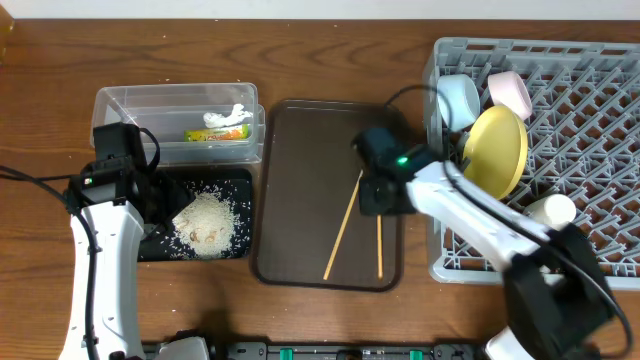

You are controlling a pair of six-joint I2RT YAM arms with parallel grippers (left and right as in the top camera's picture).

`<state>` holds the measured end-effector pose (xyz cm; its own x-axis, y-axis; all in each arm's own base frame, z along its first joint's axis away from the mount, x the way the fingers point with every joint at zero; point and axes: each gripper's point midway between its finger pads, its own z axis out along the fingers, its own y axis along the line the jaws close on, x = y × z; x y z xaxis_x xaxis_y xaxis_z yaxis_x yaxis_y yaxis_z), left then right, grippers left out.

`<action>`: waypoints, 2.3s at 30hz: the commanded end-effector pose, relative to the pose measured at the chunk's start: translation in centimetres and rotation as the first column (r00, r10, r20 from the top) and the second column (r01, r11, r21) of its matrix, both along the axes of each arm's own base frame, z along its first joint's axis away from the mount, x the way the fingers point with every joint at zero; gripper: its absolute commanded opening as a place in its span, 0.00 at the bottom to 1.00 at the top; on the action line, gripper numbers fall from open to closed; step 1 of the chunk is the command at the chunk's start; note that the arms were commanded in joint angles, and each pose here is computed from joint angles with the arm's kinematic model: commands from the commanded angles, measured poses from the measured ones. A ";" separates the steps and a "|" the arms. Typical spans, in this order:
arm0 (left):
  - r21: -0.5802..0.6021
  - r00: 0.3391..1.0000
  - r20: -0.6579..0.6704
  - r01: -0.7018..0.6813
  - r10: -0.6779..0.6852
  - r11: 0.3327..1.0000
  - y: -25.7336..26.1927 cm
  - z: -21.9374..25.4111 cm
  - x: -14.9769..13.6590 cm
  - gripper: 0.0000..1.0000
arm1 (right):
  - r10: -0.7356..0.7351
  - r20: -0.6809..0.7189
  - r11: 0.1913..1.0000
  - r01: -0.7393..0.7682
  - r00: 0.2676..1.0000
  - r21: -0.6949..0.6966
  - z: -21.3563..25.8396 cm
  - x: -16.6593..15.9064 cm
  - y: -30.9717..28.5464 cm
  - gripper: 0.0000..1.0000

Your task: Sort waste into correct bins and load items into the dishwasher rack

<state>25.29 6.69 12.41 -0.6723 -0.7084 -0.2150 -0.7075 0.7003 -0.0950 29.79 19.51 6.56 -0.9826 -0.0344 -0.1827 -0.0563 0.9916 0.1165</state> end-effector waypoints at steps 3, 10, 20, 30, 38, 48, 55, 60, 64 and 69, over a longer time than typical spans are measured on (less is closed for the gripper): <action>0.005 1.000 -0.001 -0.007 0.007 1.000 0.2 0.1 -0.1 0.71 | 0.114 0.172 0.993 -0.119 0.978 0.020 6.7 2.7 -1.4 0.01; 0.005 1.000 -0.001 -0.007 0.007 1.000 0.2 0.1 -0.1 0.71 | 0.066 0.196 0.998 -0.063 0.978 -0.017 8.9 3.9 -7.2 0.01; 0.005 1.000 -0.001 -0.007 0.007 1.000 0.2 0.1 -0.1 0.71 | -0.026 0.107 0.997 0.033 0.994 -0.065 7.5 3.8 -13.3 0.01; 0.005 1.000 -0.001 -0.007 0.007 1.000 0.2 0.1 -0.1 0.71 | -0.021 0.074 0.999 0.024 0.997 -0.034 6.5 4.0 -13.1 0.03; 0.005 1.000 -0.001 -0.007 0.007 1.000 0.2 0.1 -0.1 0.71 | 0.039 0.162 0.999 -0.044 0.986 0.032 7.3 5.6 -9.4 0.27; 0.005 1.000 -0.001 -0.007 0.007 1.000 0.2 0.1 -0.1 0.71 | 0.105 0.236 0.988 -0.128 0.966 0.087 7.4 6.0 -2.4 0.49; 0.004 1.000 -0.001 -0.007 0.007 1.000 0.2 0.1 -0.1 0.71 | 0.088 0.246 0.987 -0.119 0.965 0.111 3.9 7.7 2.0 0.52; 0.004 1.000 -0.001 -0.007 0.007 1.000 0.2 0.1 -0.2 0.71 | 0.031 0.225 0.998 -0.043 0.974 0.047 -0.1 8.9 2.2 0.54; 0.004 1.000 -0.001 -0.007 0.007 1.000 0.2 0.1 -0.1 0.72 | 0.000 0.178 0.999 -0.007 0.984 0.039 -3.0 9.0 2.3 0.52; 0.005 1.000 -0.001 -0.007 0.007 1.000 0.2 0.1 -0.1 0.71 | -0.010 0.153 0.999 0.005 0.988 0.032 -5.0 9.0 2.6 0.52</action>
